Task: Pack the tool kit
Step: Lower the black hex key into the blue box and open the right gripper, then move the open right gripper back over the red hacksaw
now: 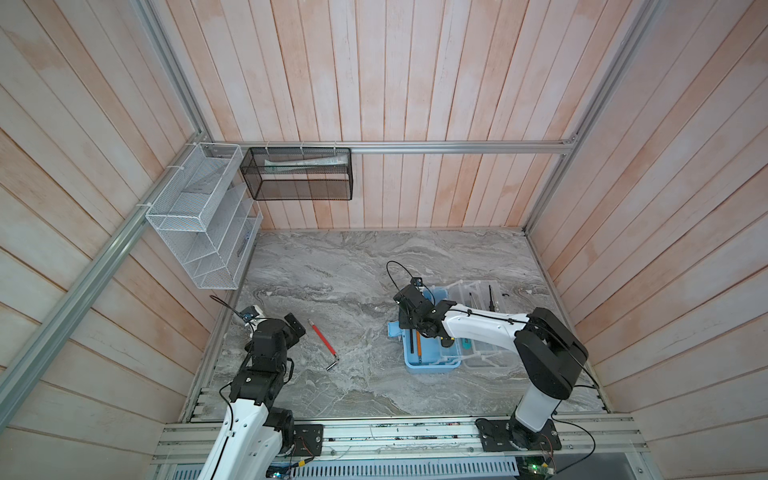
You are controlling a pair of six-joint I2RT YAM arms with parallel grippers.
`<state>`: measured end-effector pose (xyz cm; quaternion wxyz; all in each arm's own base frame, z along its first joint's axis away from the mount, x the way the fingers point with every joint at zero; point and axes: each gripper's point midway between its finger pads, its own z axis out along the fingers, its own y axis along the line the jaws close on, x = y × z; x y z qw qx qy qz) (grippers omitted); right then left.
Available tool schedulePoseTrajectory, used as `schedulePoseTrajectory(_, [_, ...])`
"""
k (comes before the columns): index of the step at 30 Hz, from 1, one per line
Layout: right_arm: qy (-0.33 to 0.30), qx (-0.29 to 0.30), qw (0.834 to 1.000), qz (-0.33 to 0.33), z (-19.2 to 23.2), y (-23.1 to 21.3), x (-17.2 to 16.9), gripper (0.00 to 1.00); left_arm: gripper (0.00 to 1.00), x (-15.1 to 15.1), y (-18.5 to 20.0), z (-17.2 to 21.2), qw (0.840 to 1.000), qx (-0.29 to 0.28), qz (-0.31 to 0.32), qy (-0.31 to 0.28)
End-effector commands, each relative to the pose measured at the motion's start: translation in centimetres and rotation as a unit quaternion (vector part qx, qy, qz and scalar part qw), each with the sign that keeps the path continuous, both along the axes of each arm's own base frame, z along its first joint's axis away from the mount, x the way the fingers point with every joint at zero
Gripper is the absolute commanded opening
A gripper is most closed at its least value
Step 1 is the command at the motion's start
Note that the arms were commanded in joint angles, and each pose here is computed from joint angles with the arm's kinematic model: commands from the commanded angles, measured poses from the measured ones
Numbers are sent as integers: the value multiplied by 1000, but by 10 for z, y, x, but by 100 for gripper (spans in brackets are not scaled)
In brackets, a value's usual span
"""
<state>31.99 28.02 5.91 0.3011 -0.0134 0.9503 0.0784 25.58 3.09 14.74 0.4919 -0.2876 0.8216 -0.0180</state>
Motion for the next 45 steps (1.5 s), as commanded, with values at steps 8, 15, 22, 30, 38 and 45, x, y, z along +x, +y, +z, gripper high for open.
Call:
schedulePoseTrajectory(8, [30, -19, 999, 14, -15, 2, 1, 0, 100, 3, 0, 10, 1000, 2, -4, -15])
schedulePoseTrajectory(15, [28, -38, 999, 15, -3, -3, 2, 13, 100, 2, 0, 10, 1000, 2, -3, -16])
schedulePoseTrajectory(22, [5, -51, 999, 17, 35, -9, 5, 22, 100, 2, 1, 10, 1000, 1, -1, -17])
schedulePoseTrajectory(30, [-64, 19, 983, 171, 108, 65, -10, 26, 100, 1, 3, 10, 1000, 3, 6, -14])
schedulePoseTrajectory(38, [-45, 74, 929, 359, 98, 187, -64, 33, 100, -6, 15, 8, 999, 16, 40, -2])
schedulePoseTrajectory(45, [16, 82, 915, 396, 41, 237, -84, 34, 100, -10, 17, 11, 999, 15, 46, -11])
